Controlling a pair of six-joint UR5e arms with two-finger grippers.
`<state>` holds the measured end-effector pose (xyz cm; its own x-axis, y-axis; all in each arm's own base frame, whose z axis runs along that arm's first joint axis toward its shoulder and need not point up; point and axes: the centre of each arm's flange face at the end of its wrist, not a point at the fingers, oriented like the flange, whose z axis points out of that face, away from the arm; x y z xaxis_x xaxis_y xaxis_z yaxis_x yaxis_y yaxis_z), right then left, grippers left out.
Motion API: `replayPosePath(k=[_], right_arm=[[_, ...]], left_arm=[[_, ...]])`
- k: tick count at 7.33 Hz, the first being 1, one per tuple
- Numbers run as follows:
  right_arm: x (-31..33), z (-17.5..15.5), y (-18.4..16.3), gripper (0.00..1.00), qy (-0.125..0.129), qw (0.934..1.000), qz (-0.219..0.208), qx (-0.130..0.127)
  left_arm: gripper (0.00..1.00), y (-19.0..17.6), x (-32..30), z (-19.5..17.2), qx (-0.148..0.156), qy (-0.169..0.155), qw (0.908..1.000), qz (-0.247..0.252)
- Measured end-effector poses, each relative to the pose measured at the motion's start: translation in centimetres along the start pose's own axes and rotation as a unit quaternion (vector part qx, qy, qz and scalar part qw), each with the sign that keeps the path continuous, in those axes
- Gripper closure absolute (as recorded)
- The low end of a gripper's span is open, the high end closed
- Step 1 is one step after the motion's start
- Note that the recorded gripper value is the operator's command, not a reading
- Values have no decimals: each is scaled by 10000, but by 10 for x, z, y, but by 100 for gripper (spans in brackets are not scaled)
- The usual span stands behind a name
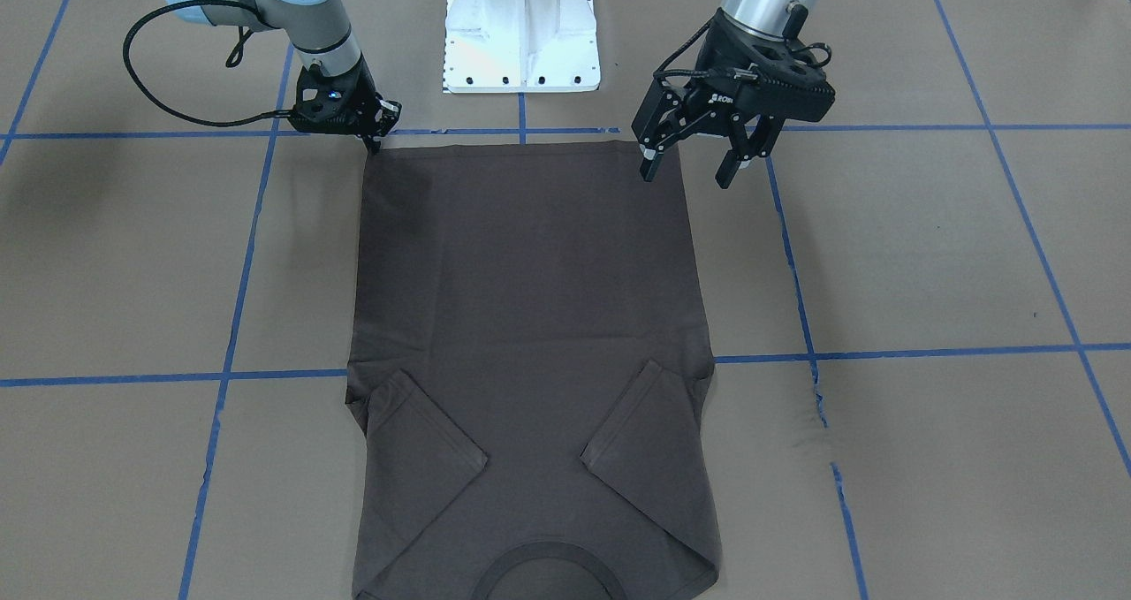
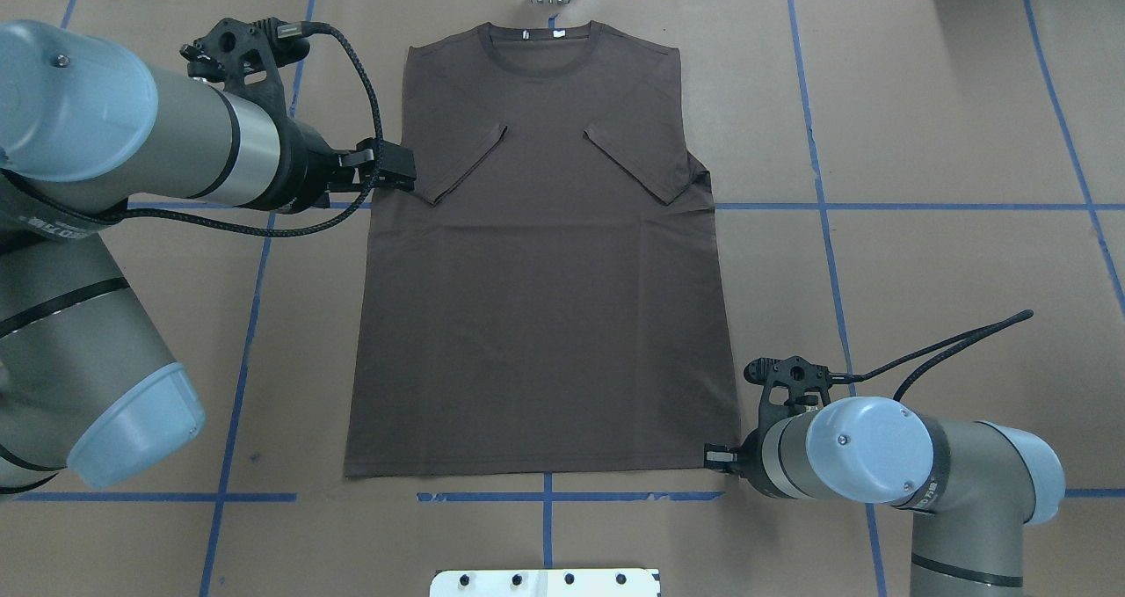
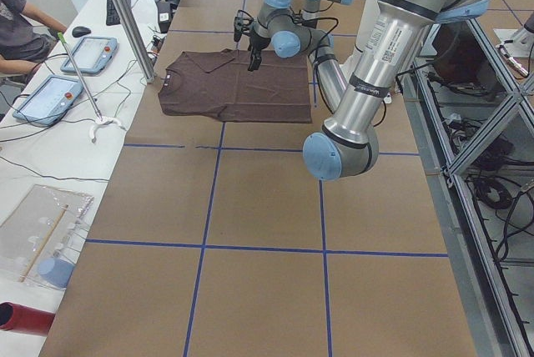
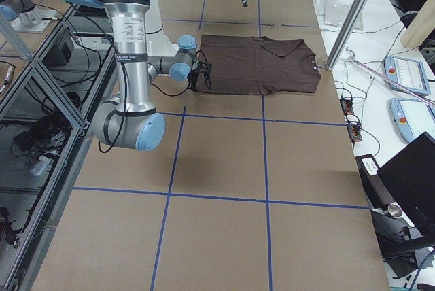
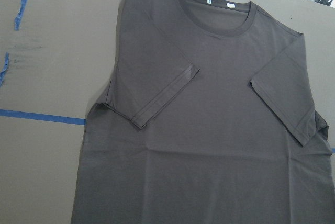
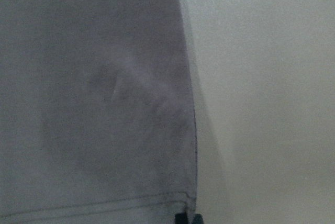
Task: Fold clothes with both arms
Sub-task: 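Release the sleeve with the left gripper while the right gripper moves to the hem, then grasp both hem corners nearest the robot with the left and right grippers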
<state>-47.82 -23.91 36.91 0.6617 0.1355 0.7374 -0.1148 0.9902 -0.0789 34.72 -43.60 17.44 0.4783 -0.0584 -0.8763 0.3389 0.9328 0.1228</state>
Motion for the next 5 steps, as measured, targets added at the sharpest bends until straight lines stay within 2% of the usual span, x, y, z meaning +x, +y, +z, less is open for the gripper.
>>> replayPosePath(k=[2,3,5], right_arm=[[-5,-23,-6,100,-145,9999,49,43],[-10,-41,-9,100,-285,9995,63,87],[-15,-70,-19,100,-535,9984,70,186]], left_arm=[[0,14,-3,12,-139,-68,9999,18],[0,34,-9,23,-301,-151,9994,-31],[0,103,-24,42,-612,-373,9955,-624]])
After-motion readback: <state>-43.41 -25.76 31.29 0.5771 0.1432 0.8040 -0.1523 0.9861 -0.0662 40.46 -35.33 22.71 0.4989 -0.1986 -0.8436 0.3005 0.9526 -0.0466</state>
